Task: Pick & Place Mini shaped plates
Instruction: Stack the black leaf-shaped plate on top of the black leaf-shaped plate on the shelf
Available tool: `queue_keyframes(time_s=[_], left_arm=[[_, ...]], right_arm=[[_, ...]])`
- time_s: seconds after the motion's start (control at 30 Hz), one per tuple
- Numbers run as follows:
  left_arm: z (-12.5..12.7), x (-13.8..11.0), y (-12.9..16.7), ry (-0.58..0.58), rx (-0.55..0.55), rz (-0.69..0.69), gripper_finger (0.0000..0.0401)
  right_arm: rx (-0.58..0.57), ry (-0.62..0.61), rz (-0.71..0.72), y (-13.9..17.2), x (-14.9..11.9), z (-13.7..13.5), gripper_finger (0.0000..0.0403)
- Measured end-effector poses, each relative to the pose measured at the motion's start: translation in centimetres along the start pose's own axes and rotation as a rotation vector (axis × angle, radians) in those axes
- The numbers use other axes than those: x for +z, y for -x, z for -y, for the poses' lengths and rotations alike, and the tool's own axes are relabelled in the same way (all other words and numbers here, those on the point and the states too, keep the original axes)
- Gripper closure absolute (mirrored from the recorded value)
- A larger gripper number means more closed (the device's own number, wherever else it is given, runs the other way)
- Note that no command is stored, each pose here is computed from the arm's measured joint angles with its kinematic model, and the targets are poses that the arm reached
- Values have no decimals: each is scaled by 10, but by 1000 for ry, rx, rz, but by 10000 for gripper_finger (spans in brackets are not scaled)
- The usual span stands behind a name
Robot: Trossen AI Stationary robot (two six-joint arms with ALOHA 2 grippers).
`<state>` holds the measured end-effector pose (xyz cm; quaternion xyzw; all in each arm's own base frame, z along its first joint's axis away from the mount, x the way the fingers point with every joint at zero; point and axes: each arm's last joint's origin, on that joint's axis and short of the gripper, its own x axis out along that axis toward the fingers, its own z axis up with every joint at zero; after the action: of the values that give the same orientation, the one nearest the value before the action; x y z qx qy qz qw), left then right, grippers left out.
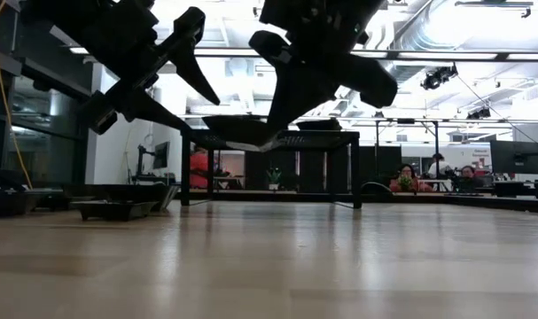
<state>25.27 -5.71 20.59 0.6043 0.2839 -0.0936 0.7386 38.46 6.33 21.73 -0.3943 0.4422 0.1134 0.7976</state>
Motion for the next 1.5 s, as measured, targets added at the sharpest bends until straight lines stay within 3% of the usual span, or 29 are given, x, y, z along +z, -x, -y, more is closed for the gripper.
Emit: queue_keyframes(time_s=[0.17,0.57,0.8,1.5], left_arm=[[0,0,0,0,-7,17,192],[0,1,0,3,-10,25,304],[1,1,0,3,-20,46,347],[1,2,0,8,-33,73,358]], right_arm=[[-11,4,23,0,2,1,403],[-8,6,42,-1,3,2,403],[-8,6,41,-1,3,2,403],[-8,33,40,-1,3,2,402]])
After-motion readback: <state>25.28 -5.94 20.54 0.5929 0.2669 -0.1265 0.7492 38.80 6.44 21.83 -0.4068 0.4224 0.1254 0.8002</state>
